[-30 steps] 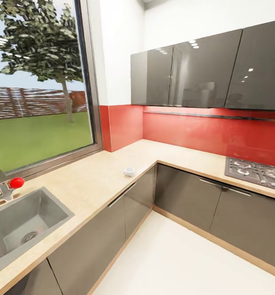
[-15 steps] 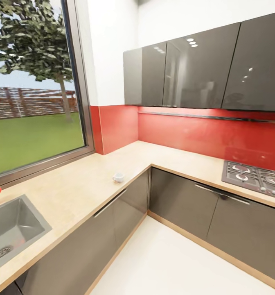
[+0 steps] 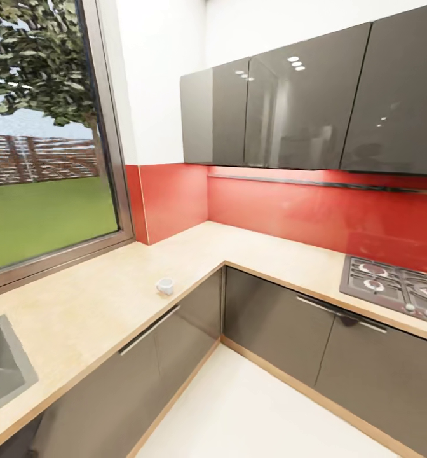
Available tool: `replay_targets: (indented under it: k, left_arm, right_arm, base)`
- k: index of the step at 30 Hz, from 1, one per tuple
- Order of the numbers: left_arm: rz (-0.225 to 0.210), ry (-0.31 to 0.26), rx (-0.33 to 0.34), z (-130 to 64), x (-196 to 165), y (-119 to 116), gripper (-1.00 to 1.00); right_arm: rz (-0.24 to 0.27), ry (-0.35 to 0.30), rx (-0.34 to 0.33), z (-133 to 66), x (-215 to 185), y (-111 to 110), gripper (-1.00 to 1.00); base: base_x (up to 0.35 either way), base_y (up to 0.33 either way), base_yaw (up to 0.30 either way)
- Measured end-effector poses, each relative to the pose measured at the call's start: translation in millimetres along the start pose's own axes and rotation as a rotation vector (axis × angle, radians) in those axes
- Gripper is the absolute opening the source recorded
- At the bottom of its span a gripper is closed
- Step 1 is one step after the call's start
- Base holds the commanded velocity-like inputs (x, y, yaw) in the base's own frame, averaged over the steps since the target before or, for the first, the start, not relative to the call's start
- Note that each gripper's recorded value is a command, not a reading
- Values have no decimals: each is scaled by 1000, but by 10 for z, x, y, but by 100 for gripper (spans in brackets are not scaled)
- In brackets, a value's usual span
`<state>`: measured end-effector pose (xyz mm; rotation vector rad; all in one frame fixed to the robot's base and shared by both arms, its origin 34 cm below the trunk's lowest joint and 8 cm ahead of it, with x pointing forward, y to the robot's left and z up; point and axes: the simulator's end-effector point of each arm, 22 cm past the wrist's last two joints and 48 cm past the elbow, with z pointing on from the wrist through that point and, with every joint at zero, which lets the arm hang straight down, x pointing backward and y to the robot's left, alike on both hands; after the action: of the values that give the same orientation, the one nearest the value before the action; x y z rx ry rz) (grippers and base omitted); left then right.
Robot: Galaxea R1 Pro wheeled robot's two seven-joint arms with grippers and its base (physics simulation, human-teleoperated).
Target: Set up a coffee station on the kitchen countertop: keep the coffee maker on the countertop, move the bottle of coffee from the kitchen shelf to the counter next to the coffee maker, place a paper coffee filter on top of the coffee maker, put the saucer next to the coffee maker with the coffee cup on the saucer, and place the electric kettle next to the coffee maker.
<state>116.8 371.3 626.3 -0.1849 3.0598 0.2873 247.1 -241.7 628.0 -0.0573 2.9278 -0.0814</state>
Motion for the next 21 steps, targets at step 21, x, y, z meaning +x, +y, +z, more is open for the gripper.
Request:
replay_targets:
  k: [21]
  left_arm:
    - [-2, -2, -2, 0, 0, 13, 100]
  right_arm:
    - [0, 1, 0, 1, 3, 1, 100]
  base:
    - [153, -288, 263]
